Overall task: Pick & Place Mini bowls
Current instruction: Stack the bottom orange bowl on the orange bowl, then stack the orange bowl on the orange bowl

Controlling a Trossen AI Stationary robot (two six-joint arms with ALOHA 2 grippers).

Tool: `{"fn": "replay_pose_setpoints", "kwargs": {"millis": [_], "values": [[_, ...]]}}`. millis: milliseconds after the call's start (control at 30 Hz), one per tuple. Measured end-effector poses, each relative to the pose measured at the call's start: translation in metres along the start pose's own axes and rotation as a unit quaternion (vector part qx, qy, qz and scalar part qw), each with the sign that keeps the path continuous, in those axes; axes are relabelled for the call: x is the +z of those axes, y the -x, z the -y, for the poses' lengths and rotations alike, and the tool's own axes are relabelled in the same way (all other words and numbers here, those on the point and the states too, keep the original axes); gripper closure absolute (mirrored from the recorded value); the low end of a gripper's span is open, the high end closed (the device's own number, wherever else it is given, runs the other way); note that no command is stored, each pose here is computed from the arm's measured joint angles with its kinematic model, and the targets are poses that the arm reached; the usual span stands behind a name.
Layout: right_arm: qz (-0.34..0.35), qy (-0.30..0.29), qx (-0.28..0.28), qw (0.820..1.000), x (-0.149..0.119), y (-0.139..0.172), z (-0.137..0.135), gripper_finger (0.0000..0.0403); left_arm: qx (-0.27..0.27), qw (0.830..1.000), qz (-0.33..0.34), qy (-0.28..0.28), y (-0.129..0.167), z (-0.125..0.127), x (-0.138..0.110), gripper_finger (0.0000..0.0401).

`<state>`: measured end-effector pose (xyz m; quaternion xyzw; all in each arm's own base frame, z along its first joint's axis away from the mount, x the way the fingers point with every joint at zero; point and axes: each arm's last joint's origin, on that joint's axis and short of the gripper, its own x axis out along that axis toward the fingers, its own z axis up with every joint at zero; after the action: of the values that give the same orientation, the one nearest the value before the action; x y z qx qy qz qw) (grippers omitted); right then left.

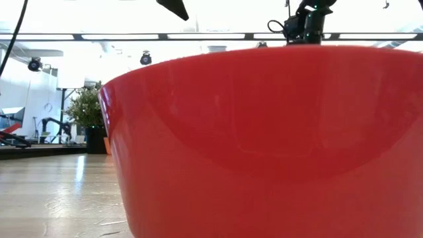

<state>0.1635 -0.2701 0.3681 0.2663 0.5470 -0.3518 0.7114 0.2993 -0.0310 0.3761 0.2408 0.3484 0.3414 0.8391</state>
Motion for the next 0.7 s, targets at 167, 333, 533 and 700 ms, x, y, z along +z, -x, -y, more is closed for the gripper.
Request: {"fn": "replay_pose_setpoints", "kwargs": {"millis": [167, 333, 533, 700], "values": [[-0.019, 0.001, 0.002, 1.0, -0.002, -0.013, 0.0, 0.0394, 0.001, 1.0, -0.001, 0.0, 0.0, 0.0, 0.0, 0.0286], [-0.023, 0.013, 0.003, 1.0, -0.003, -0.017, 0.0, 0.0394, 0.001, 1.0, -0.001, 0.0, -0.001, -0.001, 0.0, 0.0286], [0.011, 0.011, -0.002, 1.0, -0.004, 0.005, -0.001, 0.0394, 0.001, 1.0, -0.002, -0.001, -0.001, -0.001, 0.0, 0.0286], [0.046, 0.008, -0.006, 0.999, -0.011, 0.027, -0.002, 0.0394, 0.001, 1.0, -0.002, -0.001, -0.001, -0.001, 0.0, 0.0286]]}}
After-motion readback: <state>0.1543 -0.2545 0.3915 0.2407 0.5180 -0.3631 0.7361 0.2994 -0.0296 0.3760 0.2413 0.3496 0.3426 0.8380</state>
